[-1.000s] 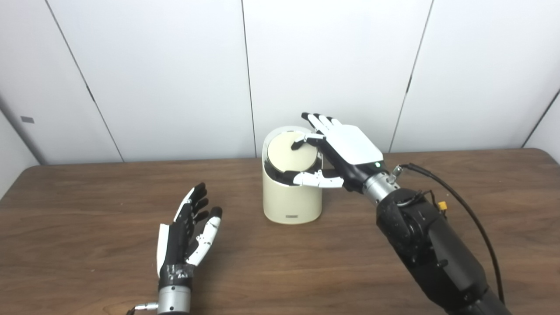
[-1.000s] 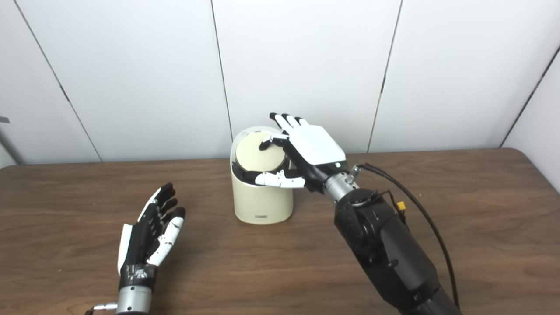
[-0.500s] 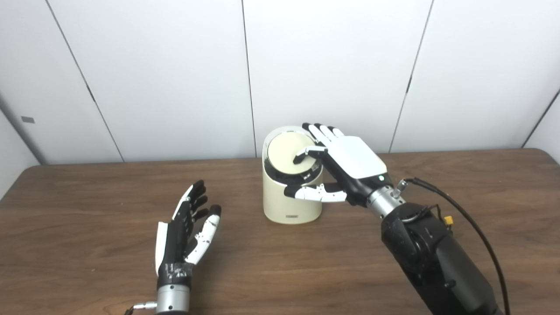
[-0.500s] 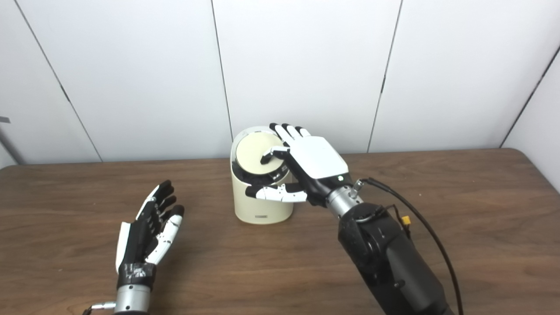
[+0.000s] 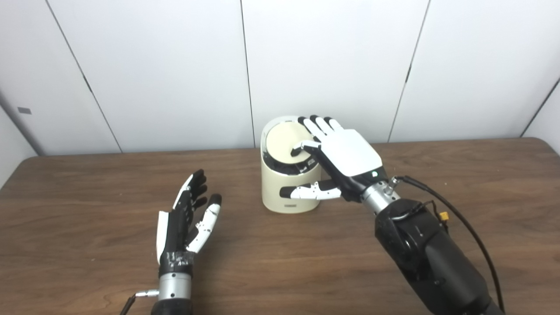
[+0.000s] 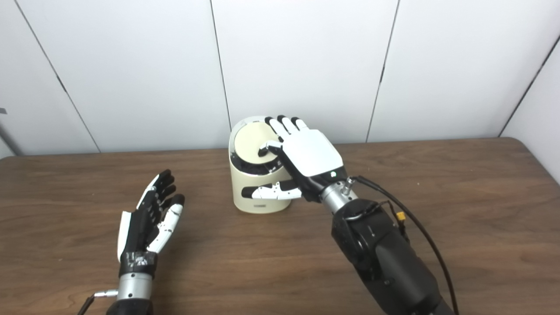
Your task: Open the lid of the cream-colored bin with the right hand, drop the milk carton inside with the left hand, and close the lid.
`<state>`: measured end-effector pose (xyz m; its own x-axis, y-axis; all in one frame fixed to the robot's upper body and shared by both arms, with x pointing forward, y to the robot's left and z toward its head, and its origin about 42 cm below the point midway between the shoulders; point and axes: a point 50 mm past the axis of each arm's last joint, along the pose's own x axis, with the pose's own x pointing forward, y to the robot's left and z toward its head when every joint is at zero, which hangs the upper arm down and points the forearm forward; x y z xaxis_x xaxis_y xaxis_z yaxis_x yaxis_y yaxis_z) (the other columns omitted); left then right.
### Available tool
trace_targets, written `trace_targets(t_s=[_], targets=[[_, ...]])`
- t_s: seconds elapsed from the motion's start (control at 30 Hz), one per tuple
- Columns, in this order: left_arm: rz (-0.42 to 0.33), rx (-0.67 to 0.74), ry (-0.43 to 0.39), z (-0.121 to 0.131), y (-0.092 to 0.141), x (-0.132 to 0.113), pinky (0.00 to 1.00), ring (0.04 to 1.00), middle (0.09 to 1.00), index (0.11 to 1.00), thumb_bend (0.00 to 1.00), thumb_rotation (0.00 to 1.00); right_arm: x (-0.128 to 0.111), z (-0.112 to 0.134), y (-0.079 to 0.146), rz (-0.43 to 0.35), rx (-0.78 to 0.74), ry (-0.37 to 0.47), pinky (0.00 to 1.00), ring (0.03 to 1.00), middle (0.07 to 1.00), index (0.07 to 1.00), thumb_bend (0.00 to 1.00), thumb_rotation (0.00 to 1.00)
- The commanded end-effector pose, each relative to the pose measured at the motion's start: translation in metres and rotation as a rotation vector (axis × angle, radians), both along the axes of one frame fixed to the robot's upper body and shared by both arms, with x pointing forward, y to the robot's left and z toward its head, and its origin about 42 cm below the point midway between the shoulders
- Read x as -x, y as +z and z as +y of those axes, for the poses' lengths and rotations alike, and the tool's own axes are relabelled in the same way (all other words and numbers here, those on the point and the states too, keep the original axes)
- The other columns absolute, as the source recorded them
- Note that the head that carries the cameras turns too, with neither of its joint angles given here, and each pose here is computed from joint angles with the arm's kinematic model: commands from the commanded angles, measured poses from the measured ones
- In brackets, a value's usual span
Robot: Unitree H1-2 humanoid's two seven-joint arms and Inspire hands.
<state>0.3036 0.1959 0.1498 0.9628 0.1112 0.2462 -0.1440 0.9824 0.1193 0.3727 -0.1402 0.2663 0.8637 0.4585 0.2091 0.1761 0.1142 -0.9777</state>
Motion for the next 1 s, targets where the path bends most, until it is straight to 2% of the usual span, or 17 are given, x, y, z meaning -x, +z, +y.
trace_targets(t_s=[0.0, 0.13, 0.43, 0.57, 0.67, 0.77, 0.83, 0.87, 0.97], targets=[[-0.07, 0.002, 0.002, -0.004, 0.017, -0.002, 0.84, 0.873, 0.896, 0.936, 0.46, 0.54, -0.003, 0.004, -0.016, 0.053, 0.1, 0.011, 1.0, 1.0, 0.994, 0.693, 0.59, 1.0], [-0.078, 0.0, 0.008, -0.005, 0.019, -0.001, 0.84, 0.874, 0.899, 0.938, 0.46, 0.54, -0.005, 0.01, -0.023, 0.039, 0.165, 0.013, 1.0, 1.0, 0.993, 0.692, 0.6, 1.0], [-0.079, 0.009, 0.011, -0.005, 0.021, -0.003, 0.85, 0.877, 0.898, 0.935, 0.45, 0.53, -0.007, 0.009, -0.027, 0.066, 0.188, 0.005, 1.0, 1.0, 0.981, 0.677, 0.61, 1.0], [-0.081, 0.012, 0.013, -0.004, 0.021, -0.003, 0.83, 0.87, 0.895, 0.93, 0.46, 0.54, -0.006, 0.005, -0.024, 0.079, 0.124, 0.0, 1.0, 1.0, 0.982, 0.672, 0.61, 1.0], [-0.082, 0.017, 0.008, -0.005, 0.02, -0.004, 0.83, 0.871, 0.898, 0.932, 0.45, 0.52, -0.004, 0.001, -0.012, 0.081, 0.009, -0.008, 1.0, 1.0, 0.984, 0.693, 0.61, 1.0], [-0.081, 0.018, 0.008, -0.005, 0.02, -0.003, 0.84, 0.872, 0.899, 0.935, 0.44, 0.52, -0.002, -0.007, 0.0, 0.062, -0.14, -0.007, 1.0, 1.0, 0.983, 0.752, 0.58, 0.99], [-0.084, 0.018, 0.009, -0.005, 0.02, -0.004, 0.83, 0.867, 0.895, 0.931, 0.44, 0.52, 0.0, -0.013, 0.009, 0.061, -0.237, -0.017, 1.0, 1.0, 0.993, 0.843, 0.57, 1.0], [-0.085, 0.019, 0.009, -0.004, 0.02, -0.004, 0.83, 0.866, 0.894, 0.931, 0.44, 0.52, 0.001, -0.016, 0.013, 0.057, -0.287, -0.025, 1.0, 1.0, 0.998, 0.925, 0.57, 1.0], [-0.084, 0.022, 0.01, -0.004, 0.02, -0.004, 0.82, 0.865, 0.895, 0.93, 0.43, 0.51, 0.002, -0.026, 0.02, 0.022, -0.416, -0.041, 1.0, 1.0, 1.0, 0.992, 0.56, 1.0]])
